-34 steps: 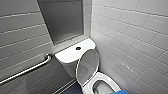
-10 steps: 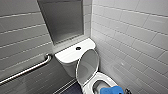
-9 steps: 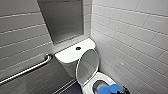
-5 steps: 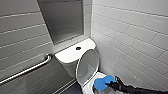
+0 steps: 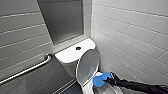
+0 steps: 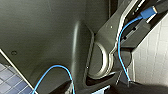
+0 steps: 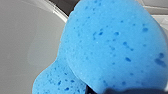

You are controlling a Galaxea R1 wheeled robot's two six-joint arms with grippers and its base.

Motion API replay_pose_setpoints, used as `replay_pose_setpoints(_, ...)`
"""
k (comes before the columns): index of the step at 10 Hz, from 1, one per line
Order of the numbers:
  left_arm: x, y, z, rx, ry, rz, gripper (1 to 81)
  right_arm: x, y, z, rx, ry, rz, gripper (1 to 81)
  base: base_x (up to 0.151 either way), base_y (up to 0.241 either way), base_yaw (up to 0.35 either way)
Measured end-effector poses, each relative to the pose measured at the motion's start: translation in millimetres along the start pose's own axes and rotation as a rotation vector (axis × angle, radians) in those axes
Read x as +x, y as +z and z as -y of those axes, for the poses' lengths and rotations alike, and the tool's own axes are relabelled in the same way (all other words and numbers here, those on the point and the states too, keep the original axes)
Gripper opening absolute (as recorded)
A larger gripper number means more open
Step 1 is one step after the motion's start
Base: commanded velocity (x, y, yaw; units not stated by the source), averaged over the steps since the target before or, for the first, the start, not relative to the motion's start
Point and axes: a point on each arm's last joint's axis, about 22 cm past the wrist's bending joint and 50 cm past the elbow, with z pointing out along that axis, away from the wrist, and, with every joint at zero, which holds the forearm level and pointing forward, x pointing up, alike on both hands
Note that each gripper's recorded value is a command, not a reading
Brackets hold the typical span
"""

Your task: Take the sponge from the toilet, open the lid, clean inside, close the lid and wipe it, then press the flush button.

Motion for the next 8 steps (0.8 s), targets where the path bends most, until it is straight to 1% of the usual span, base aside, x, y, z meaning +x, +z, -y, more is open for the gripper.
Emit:
replay_pose_setpoints(2, 0.4, 0.2, -0.3, -0.001, 0.000, -0.001, 81.1, 19.2, 16.9, 13.7, -0.015, -0.017, -0.021, 1.0, 0.000, 0.000, 0.000)
replay_pose_setpoints(3, 0.0, -0.1, 0.7, 0.001, 0.000, 0.000, 81.1, 24.3, 22.4, 11.5, -0.033, -0.017, -0.028, 1.0, 0.000, 0.000, 0.000)
replay_pose_setpoints(5, -0.4, 0.0, 0.3, 0.001, -0.001, 0.001, 81.1, 38.5, 25.7, -16.9, -0.109, 0.001, -0.063, 1.0, 0.000, 0.000, 0.000)
replay_pose_setpoints(6, -0.3, -0.2, 0.5, 0.001, -0.001, 0.000, 81.1, 40.1, 26.0, -34.8, -0.155, 0.022, -0.066, 1.0, 0.000, 0.000, 0.000)
replay_pose_setpoints(8, -0.6, -0.2, 0.5, 0.001, -0.001, 0.000, 81.1, 42.4, 29.6, -44.4, -0.190, 0.051, -0.080, 1.0, 0.000, 0.000, 0.000)
